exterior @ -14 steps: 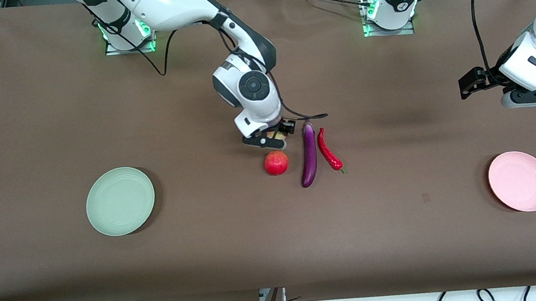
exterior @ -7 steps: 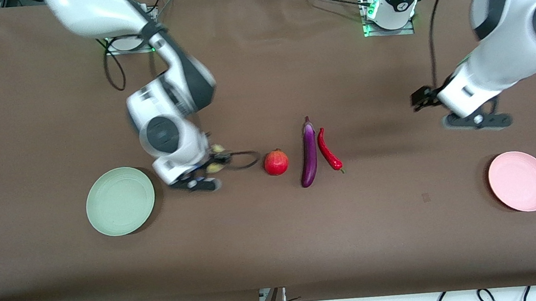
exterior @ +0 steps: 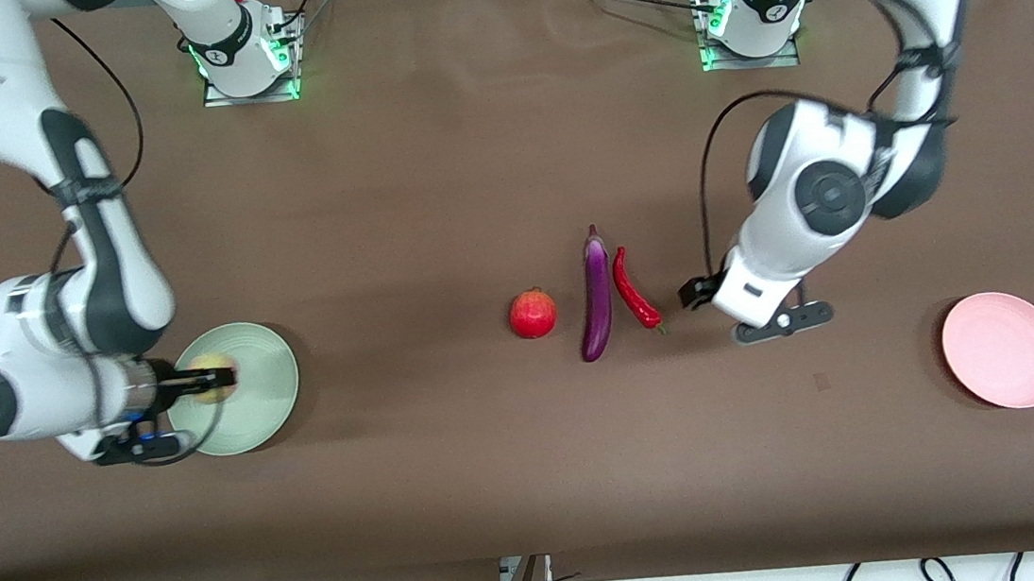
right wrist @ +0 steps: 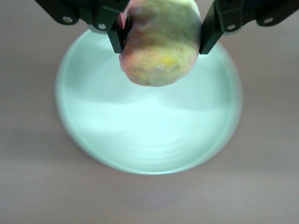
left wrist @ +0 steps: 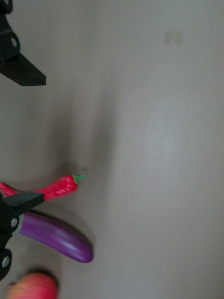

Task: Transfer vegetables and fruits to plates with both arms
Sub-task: 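Carry the peach to the green plate while the left gripper grasps the chili, then release the peach on the green plate while the left gripper carries the chili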

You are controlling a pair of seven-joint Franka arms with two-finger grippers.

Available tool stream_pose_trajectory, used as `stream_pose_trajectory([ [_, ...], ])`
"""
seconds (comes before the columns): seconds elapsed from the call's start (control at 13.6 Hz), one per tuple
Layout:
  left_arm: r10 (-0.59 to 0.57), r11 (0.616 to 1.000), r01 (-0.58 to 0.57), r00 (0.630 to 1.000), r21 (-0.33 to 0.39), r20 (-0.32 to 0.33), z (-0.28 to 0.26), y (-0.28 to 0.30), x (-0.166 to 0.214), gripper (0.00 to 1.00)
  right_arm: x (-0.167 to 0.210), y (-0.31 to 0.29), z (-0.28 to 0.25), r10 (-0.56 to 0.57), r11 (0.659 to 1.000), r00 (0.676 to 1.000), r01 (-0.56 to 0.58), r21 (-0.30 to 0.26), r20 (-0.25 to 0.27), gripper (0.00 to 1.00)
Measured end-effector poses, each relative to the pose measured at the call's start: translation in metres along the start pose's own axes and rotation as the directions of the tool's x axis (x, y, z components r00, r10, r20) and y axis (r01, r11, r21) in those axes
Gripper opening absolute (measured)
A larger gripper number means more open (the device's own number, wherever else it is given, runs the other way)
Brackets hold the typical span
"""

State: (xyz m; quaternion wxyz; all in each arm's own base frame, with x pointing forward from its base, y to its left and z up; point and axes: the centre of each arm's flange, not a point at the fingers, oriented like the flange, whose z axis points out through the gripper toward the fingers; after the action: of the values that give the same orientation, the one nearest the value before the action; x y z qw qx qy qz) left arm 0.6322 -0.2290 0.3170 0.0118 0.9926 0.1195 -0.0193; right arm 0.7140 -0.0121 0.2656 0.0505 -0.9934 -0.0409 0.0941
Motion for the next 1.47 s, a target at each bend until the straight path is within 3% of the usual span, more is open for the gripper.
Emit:
stream_pose_trajectory([
  [0.29,-0.085,0.996,0.085,0.996,-0.006,-0.002,0.074,0.046,-0.022,0.96,0.007,0.020,0.032,-0.027,1.000,1.000,0.027,0.010,-0.013,0.70],
  [0.52,-0.082,0.997,0.082,0.997,0.006,0.012,0.119,0.061,-0.038,0.67,0.011,0.016,0.034,-0.036,0.999,0.999,0.036,0.006,-0.037,0.70],
  [0.66,-0.083,0.997,0.083,0.996,0.012,0.017,0.137,0.058,-0.041,0.62,0.012,0.020,0.040,-0.031,0.999,0.999,0.032,0.007,-0.035,0.70],
  [0.88,-0.086,0.996,0.086,0.996,0.013,0.017,0.139,0.056,-0.041,0.29,0.012,0.031,0.037,-0.018,1.000,0.999,0.018,0.008,-0.044,0.96],
  [1.18,-0.104,0.993,0.103,0.994,0.057,0.017,0.116,0.029,-0.020,0.29,0.016,0.002,0.003,-0.043,0.999,0.995,0.045,0.029,-0.086,1.00],
  [1.32,-0.048,0.993,0.047,0.999,0.111,0.004,0.073,-0.012,0.006,0.29,0.018,-0.028,-0.011,-0.019,0.998,0.996,0.024,0.051,-0.090,1.00],
  [1.47,0.025,0.993,-0.025,1.000,0.116,0.000,0.032,-0.070,0.037,0.29,0.018,-0.072,-0.020,0.035,0.996,0.995,-0.028,0.085,-0.089,1.00],
])
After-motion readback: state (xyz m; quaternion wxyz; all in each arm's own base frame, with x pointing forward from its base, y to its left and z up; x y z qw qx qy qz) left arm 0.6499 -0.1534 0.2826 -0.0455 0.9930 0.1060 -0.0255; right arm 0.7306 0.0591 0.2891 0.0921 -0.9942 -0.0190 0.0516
